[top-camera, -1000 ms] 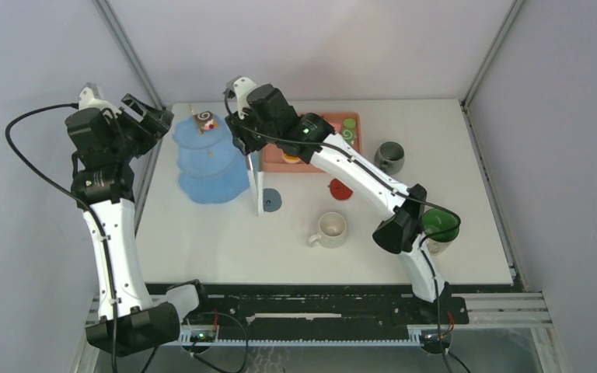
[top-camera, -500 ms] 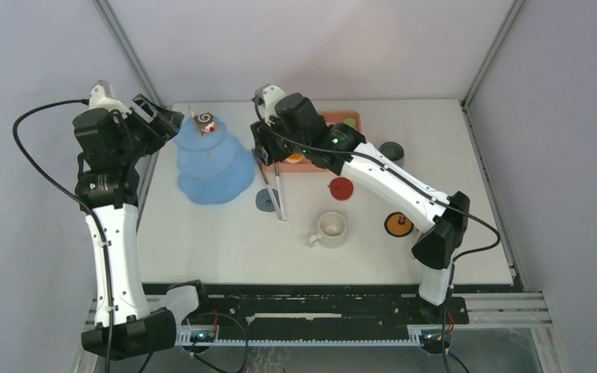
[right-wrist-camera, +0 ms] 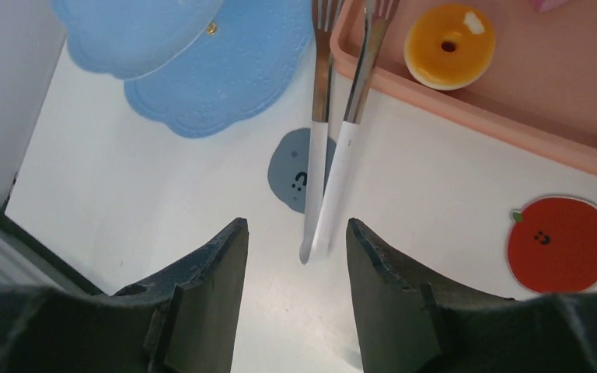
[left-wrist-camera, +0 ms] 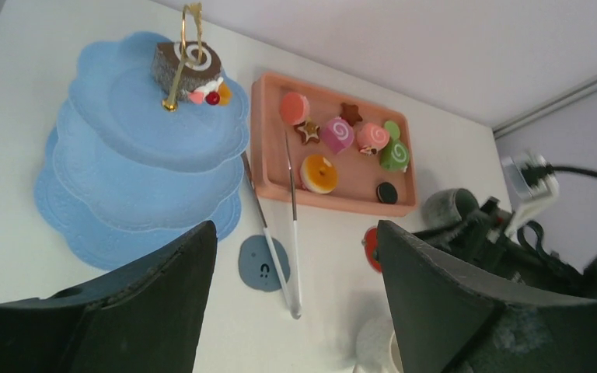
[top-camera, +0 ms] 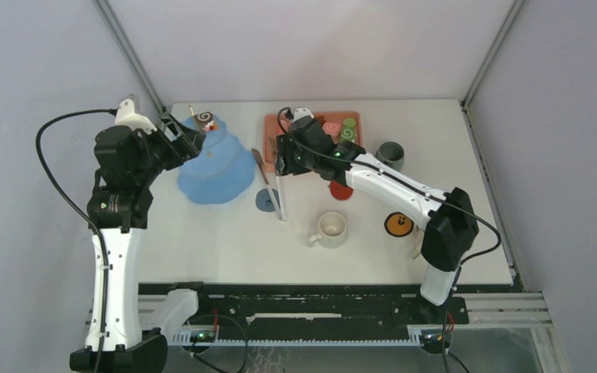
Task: Serve the afternoon tea
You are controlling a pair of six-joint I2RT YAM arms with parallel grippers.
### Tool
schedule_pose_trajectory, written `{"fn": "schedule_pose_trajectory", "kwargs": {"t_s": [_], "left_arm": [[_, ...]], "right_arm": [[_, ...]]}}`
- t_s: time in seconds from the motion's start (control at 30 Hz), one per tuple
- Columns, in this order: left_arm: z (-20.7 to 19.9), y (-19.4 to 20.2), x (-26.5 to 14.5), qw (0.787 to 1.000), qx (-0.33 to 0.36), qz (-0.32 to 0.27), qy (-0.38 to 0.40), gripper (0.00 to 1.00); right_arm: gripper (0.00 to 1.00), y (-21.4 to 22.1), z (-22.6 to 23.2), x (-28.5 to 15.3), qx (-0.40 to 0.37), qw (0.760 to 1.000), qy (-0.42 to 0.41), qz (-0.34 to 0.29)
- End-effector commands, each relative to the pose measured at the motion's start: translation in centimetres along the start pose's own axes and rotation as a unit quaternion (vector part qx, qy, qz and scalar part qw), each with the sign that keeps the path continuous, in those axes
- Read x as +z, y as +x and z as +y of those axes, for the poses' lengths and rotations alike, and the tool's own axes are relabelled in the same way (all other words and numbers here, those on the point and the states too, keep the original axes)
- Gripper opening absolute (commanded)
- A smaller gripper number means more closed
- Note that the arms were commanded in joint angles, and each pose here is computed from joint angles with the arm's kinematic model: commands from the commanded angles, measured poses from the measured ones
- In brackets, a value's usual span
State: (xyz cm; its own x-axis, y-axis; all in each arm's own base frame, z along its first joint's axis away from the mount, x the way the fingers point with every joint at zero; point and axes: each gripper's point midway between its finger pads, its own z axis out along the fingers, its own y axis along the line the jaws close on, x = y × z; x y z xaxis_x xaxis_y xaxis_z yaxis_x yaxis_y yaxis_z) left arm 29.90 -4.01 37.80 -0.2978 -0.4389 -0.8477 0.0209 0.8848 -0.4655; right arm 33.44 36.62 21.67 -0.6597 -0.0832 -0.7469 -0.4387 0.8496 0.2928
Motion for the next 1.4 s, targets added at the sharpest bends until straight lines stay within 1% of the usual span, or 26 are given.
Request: {"fn": "schedule_pose_trajectory", "kwargs": {"t_s": [0.0, 0.07, 0.17, 0.37, 0.57, 0.7, 0.8, 0.9, 1.0, 1.17, 1.37], "left_arm": [[0.3, 1.4, -0.3, 1.0, 0.03, 0.006, -0.001, 0.8], [0.4, 2.3, -0.4, 0.999, 0.032, 0.016, 0.002, 0.8], [0.6, 3.8, -0.3, 0.999, 0.032, 0.031, 0.004, 0.8], [1.2, 5.9, 0.1, 0.998, 0.027, 0.056, 0.003, 0.8], [1.2, 6.2, 0.2, 0.998, 0.026, 0.059, 0.005, 0.8], [1.3, 6.4, 0.2, 0.998, 0.028, 0.061, 0.004, 0.8], [1.3, 6.6, 0.3, 0.997, 0.028, 0.065, 0.005, 0.8], [1.4, 6.8, 0.3, 0.997, 0.029, 0.066, 0.005, 0.8], [1.4, 6.8, 0.2, 0.997, 0.032, 0.066, 0.005, 0.8], [1.6, 7.0, 0.2, 0.997, 0.037, 0.066, 0.004, 0.8], [1.7, 7.2, 0.1, 0.997, 0.038, 0.069, 0.005, 0.8]], "right_arm": [[0.57, -0.5, -1.4, 2.9, 0.084, 0.996, 0.03, 0.009], [0.58, 0.8, -2.2, 4.4, 0.11, 0.993, 0.026, 0.034], [0.6, 1.8, -3.0, 6.3, 0.119, 0.991, 0.047, 0.033], [0.61, 3.1, -2.4, 9.3, 0.104, 0.992, 0.063, 0.035], [0.62, 3.6, -2.3, 12.3, 0.097, 0.991, 0.082, 0.044], [0.62, 4.1, -2.5, 13.8, 0.068, 0.99, 0.117, 0.047], [0.61, 3.8, -3.1, 14.0, 0.039, 0.985, 0.164, 0.035], [0.6, 3.2, -3.3, 14.1, 0.02, 0.98, 0.198, 0.02], [0.58, 3.5, -3.6, 14.4, 0.008, 0.975, 0.221, 0.019], [0.52, 4.6, -4.0, 15.0, 0.006, 0.972, 0.234, 0.027], [0.5, 5.6, -3.9, 15.9, -0.009, 0.972, 0.232, 0.039]]}}
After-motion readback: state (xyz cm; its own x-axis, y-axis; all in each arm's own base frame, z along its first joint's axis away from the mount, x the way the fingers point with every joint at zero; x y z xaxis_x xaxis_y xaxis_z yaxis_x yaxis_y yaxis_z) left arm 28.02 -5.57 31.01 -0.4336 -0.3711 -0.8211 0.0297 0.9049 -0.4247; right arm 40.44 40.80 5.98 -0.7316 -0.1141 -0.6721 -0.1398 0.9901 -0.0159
